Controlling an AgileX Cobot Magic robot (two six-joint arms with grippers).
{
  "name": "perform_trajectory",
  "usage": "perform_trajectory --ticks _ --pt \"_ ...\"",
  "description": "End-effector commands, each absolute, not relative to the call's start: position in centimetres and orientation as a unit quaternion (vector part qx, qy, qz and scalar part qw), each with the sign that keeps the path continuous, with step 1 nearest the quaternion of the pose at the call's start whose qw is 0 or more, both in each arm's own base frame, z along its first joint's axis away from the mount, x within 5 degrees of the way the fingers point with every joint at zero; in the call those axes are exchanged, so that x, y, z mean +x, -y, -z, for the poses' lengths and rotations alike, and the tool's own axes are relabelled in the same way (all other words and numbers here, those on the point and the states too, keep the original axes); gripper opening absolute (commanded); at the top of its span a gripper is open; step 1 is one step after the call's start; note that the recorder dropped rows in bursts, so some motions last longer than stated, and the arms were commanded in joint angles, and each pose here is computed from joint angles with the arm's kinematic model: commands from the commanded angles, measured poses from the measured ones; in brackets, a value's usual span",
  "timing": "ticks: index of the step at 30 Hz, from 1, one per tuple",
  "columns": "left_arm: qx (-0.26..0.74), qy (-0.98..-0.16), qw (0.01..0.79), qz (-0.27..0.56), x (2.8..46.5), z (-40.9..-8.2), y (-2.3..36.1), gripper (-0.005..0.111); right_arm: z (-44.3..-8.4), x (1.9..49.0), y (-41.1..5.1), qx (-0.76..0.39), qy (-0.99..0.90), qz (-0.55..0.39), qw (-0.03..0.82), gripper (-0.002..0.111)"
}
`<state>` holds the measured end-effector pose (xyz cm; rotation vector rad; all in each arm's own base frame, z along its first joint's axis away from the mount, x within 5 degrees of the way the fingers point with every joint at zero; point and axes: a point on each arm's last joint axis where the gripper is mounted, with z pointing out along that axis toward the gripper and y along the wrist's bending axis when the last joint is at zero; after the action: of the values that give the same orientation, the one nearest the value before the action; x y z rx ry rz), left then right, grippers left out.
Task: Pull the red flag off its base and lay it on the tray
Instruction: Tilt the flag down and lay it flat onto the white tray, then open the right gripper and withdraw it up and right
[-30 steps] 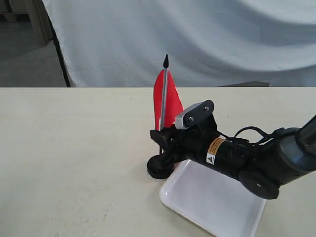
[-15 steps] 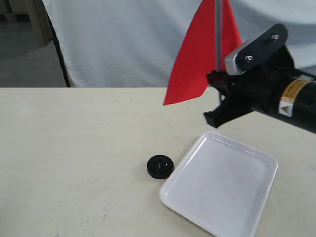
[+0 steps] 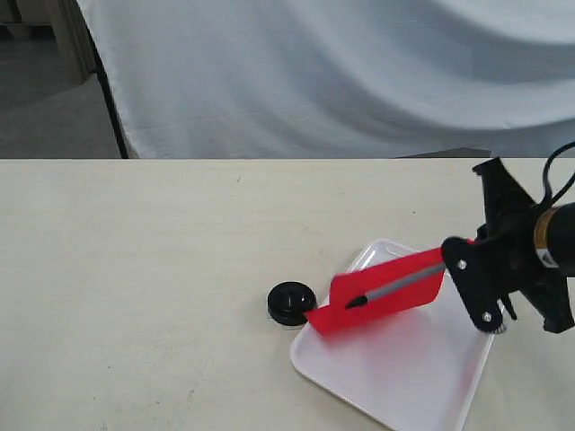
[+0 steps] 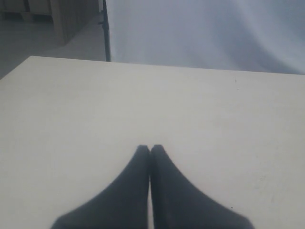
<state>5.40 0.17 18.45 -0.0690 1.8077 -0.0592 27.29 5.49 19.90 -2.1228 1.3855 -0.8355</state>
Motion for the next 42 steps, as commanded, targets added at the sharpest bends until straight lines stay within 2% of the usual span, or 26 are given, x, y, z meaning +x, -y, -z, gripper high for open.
perform_trajectory --ticks 1,7,9,10,12,14,16,19,22,25,30,38,42 --pt "-0.026 -0.783 0.621 0.029 5.4 -18.5 -0.1 0.000 -16.5 28.5 -5.7 -0.824 -0.456 0.288 0.173 -0.001" --pt "-0.026 -0.783 0.621 0.029 5.4 -18.5 -0.1 0.000 -13.0 29.5 -7.0 -0.849 -0.448 0.251 0.122 0.000" --pt "-0.026 -0.783 0.621 0.029 5.4 -18.5 -0.1 0.000 -12.8 29.5 -7.7 -0.850 -0.446 0.247 0.129 0.016" --pt "-0.026 -0.783 0.621 0.029 5.4 -18.5 -0.1 0.000 -12.9 29.5 -7.7 -0.849 -0.449 0.247 0.130 0.032" --pt "-0.026 -0.783 0.621 0.029 5.4 -18.5 -0.1 0.000 -13.0 29.5 -7.6 -0.843 -0.458 0.248 0.130 0.054" --pt "-0.026 -0.783 0.621 0.029 5.4 -18.5 -0.1 0.000 -13.3 29.4 -7.5 -0.829 -0.483 0.249 0.133 0.067" --pt "-0.026 -0.783 0.621 0.029 5.4 -18.5 -0.1 0.000 -13.9 29.3 -7.2 -0.810 -0.513 0.255 0.129 0.064" --pt "-0.026 -0.783 0.621 0.029 5.4 -18.5 -0.1 0.000 -15.5 28.7 -7.0 -0.786 -0.539 0.279 0.116 0.048" --pt "-0.026 -0.783 0.621 0.029 5.4 -18.5 -0.1 0.000 -17.4 28.0 -6.8 -0.752 -0.574 0.304 0.114 0.029" --pt "-0.026 -0.783 0.621 0.029 5.4 -18.5 -0.1 0.000 -19.4 27.3 -6.3 -0.666 -0.660 0.314 0.150 0.002" --pt "-0.026 -0.783 0.621 0.029 5.4 -18.5 -0.1 0.000 -22.9 26.0 -5.4 -0.446 -0.810 0.273 0.266 -0.001" --pt "-0.026 -0.783 0.621 0.029 5.4 -18.5 -0.1 0.000 -25.1 23.0 -2.5 -0.219 -0.924 0.156 0.272 -0.001" --pt "-0.026 -0.783 0.621 0.029 5.4 -18.5 -0.1 0.000 -27.1 21.0 -0.9 -0.094 -0.944 0.089 0.304 -0.001"
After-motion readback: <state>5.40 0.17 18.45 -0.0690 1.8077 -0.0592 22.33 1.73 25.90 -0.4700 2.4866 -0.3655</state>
